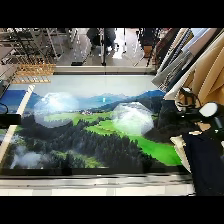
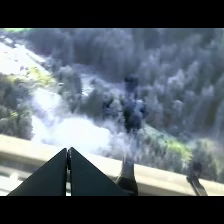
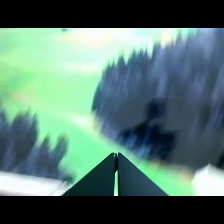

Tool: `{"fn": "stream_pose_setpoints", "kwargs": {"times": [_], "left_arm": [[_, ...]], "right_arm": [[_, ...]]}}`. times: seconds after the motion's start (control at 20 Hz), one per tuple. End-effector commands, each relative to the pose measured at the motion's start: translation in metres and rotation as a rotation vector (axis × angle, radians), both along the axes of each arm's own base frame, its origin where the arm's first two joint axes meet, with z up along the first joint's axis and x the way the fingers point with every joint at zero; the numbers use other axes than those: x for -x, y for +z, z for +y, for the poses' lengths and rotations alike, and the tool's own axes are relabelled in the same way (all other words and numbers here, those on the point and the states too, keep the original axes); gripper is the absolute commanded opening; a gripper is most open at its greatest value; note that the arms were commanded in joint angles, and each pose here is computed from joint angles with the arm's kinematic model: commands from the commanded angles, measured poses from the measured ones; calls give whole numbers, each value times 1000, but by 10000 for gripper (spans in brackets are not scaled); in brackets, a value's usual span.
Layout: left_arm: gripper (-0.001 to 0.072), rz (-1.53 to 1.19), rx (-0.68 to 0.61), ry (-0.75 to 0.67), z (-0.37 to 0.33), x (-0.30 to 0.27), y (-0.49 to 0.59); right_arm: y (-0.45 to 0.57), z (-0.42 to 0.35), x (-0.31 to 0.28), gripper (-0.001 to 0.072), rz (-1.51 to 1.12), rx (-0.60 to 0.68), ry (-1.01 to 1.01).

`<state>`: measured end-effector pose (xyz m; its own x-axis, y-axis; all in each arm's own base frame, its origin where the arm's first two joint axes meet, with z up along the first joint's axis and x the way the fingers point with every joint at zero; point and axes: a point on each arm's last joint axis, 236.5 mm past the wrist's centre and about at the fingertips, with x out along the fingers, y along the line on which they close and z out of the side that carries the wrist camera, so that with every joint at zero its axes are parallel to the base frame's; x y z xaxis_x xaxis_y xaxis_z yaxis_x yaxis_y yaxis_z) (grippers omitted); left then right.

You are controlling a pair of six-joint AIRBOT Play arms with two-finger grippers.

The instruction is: Fold the clothes and pants, and hang the long-sleeved shirts on hangers.

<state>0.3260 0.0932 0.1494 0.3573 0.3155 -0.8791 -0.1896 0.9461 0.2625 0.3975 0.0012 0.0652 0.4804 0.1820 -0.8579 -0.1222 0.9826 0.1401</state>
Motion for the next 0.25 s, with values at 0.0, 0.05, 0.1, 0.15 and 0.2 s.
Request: {"fn": "stream_pose_setpoints", "kwargs": {"times": [0.0,0.05,0.1,0.15,0.2], "left_arm": [[6,-10,-18,59,10,4,3],[6,-10,-18,59,10,4,3],[6,-10,-18,59,10,4,3],[6,-10,-18,59,10,4,3],[6,-10,-18,59,10,4,3]], "right_arm": [[30,11,-44,184,-232,165,81],[38,10,-50,242,-264,165,75],[43,10,-55,222,-290,167,69],[46,9,-58,221,-311,170,64],[48,8,-60,221,-321,171,61]]}}
